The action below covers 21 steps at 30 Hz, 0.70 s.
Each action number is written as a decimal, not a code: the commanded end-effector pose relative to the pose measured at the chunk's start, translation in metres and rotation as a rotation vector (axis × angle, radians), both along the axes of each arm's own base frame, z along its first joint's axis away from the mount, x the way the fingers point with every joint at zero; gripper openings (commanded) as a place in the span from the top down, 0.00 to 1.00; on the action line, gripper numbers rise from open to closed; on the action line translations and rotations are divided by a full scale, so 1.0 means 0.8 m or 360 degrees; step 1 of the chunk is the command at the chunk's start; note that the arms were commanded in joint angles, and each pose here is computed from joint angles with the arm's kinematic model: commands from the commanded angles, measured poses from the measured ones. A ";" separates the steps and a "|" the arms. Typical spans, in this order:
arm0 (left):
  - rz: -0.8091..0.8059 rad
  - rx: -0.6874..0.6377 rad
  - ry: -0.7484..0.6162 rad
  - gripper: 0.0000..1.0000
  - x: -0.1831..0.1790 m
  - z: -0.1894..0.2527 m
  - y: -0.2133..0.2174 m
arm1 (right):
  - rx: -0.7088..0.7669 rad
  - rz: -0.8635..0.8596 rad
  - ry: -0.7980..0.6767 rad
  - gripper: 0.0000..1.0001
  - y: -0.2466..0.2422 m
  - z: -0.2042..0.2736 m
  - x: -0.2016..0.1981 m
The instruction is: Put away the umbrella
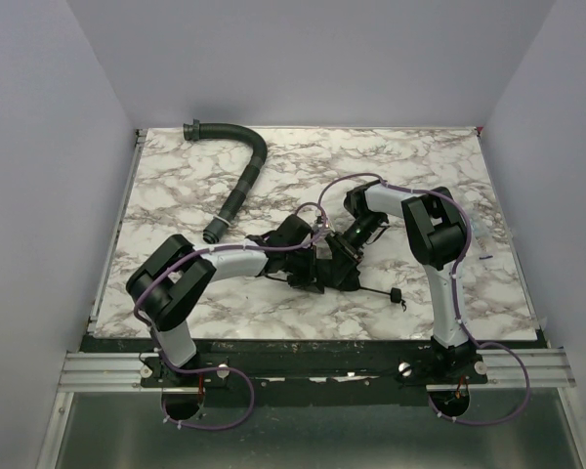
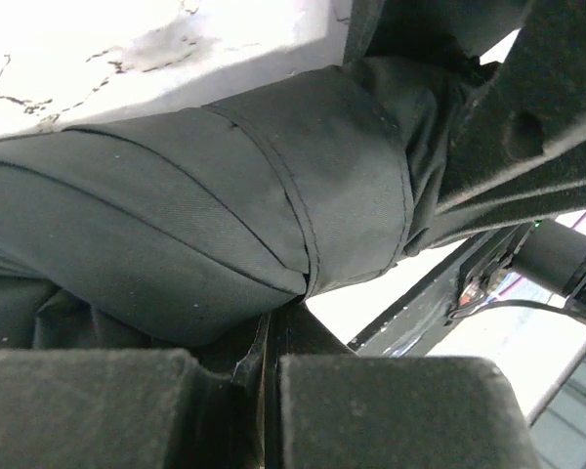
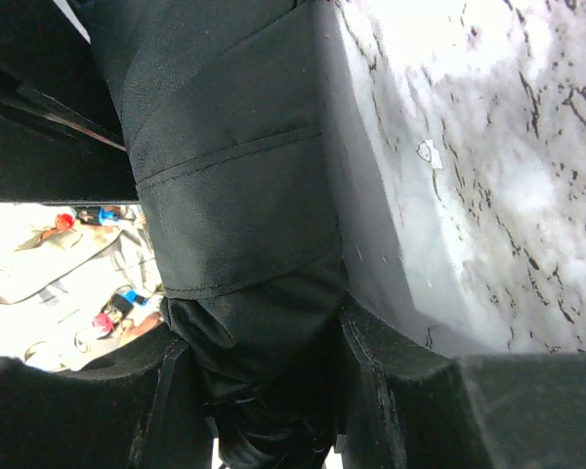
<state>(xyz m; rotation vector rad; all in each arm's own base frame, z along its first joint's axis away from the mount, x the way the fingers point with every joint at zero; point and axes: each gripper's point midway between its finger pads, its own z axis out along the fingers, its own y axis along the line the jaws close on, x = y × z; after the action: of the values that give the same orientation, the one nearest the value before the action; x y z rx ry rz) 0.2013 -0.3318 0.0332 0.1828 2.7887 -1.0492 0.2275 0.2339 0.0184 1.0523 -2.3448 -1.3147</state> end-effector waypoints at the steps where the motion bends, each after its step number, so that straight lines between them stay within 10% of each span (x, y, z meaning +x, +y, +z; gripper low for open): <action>1: 0.0336 0.0268 0.0088 1.00 0.023 -0.040 0.032 | -0.0406 0.0232 -0.0587 0.94 -0.061 -0.135 0.069; 21: -0.0191 -0.0247 -0.0134 1.00 -0.016 0.041 -0.001 | -0.0407 0.0234 -0.0579 0.94 -0.061 -0.135 0.068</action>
<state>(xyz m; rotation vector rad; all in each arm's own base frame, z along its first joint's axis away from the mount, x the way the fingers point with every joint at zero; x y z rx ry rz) 0.1864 -0.3230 0.0422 0.2562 2.7428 -1.1441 0.2274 0.2341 0.0185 1.0530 -2.3442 -1.3152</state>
